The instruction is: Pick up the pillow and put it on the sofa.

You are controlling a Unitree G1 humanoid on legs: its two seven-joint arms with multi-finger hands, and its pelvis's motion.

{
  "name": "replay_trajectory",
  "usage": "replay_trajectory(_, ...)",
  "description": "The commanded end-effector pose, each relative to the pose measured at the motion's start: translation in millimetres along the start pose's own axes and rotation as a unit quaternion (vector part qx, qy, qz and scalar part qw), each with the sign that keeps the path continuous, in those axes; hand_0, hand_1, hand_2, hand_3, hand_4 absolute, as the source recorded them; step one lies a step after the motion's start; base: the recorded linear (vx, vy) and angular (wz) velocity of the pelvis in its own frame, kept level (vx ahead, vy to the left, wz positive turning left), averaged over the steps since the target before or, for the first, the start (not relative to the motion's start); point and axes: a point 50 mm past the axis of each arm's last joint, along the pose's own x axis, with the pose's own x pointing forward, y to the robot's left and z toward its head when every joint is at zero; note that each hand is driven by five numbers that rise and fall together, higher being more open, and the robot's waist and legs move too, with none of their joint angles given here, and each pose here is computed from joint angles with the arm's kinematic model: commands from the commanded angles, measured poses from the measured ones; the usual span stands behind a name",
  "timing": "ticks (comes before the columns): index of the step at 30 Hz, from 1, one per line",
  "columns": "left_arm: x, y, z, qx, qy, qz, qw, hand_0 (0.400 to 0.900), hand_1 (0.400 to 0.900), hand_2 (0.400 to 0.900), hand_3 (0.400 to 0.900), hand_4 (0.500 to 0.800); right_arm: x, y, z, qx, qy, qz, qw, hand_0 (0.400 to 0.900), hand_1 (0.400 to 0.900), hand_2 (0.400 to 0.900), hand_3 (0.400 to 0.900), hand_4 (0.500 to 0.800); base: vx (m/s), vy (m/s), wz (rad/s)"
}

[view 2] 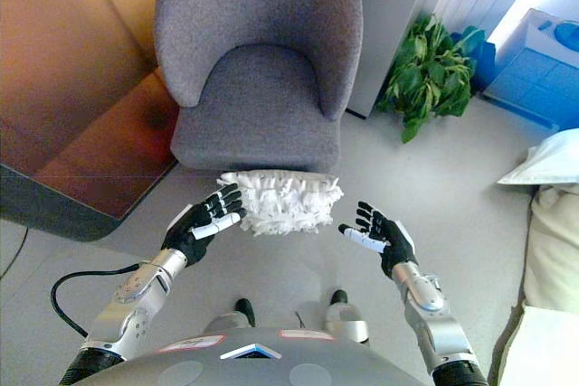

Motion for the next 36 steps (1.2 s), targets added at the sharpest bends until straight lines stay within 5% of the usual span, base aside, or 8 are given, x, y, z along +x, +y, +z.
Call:
replay_trajectory(1,9.0,-3,53,0.012,-0.126,-0.033,0.991,0.900,0.900,0.900,0.900,0.800,2,-5,58,-0.006,-0.145,0.006,0.989,0.900,0.900,0.900,0.900,0.800,0.035,-0.045,0.02)
replay_trajectory(17,3.8,2,58,-0.007,-0.143,-0.017,0.990,0.900,0.900,0.900,0.900,0.800,2,-13,68,-0.020,-0.157,0.003,0.987,0.900,0.900,0.900,0.900,0.800,0.026,-0.086,-0.02)
replay_trajectory(36,-26.5,3,28,-0.081,-0.147,-0.003,0.986,0.900,0.900,0.900,0.900,0.800,-27,-33,60,-0.052,-0.163,0.012,0.985,0.900,0.900,0.900,0.900,0.800,0.216,0.040,-0.21)
